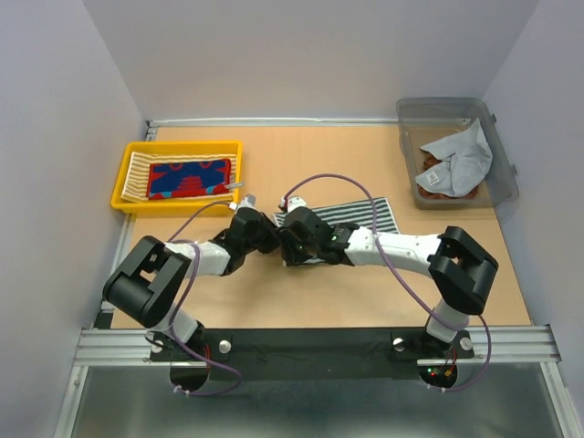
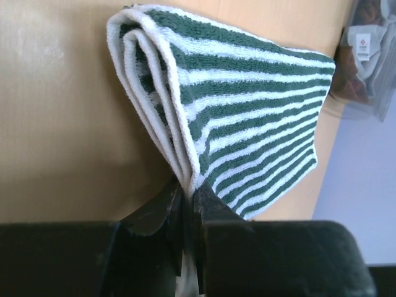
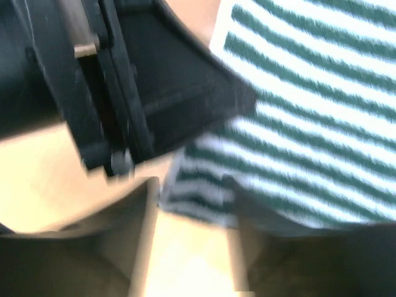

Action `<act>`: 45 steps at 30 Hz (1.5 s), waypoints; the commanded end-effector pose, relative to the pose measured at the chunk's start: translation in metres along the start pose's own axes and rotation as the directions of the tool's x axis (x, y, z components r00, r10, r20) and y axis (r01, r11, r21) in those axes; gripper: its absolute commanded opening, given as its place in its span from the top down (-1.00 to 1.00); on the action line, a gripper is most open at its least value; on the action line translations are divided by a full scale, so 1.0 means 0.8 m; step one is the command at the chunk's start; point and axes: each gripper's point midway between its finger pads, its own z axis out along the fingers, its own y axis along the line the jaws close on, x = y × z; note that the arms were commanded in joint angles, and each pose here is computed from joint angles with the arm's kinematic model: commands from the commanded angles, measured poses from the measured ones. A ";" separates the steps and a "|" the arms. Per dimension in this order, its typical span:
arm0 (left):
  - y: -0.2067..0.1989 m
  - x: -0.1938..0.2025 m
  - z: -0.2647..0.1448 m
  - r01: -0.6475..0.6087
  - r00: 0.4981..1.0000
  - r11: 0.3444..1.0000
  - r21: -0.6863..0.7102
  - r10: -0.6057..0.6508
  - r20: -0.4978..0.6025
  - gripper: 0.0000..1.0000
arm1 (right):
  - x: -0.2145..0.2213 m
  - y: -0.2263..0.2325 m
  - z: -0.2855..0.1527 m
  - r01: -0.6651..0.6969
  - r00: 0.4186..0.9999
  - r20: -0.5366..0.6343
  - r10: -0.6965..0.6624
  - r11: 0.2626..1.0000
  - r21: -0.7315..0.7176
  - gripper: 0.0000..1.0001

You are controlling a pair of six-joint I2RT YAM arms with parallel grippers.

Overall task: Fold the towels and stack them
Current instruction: Neatly place the folded towel into the bin

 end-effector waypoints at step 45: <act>-0.098 -0.499 -0.230 -0.521 0.616 0.404 -0.752 0.787 -0.004 1.00 | 0.033 -0.041 -0.073 0.141 0.988 -0.064 -0.138 0.989 0.036 -1.00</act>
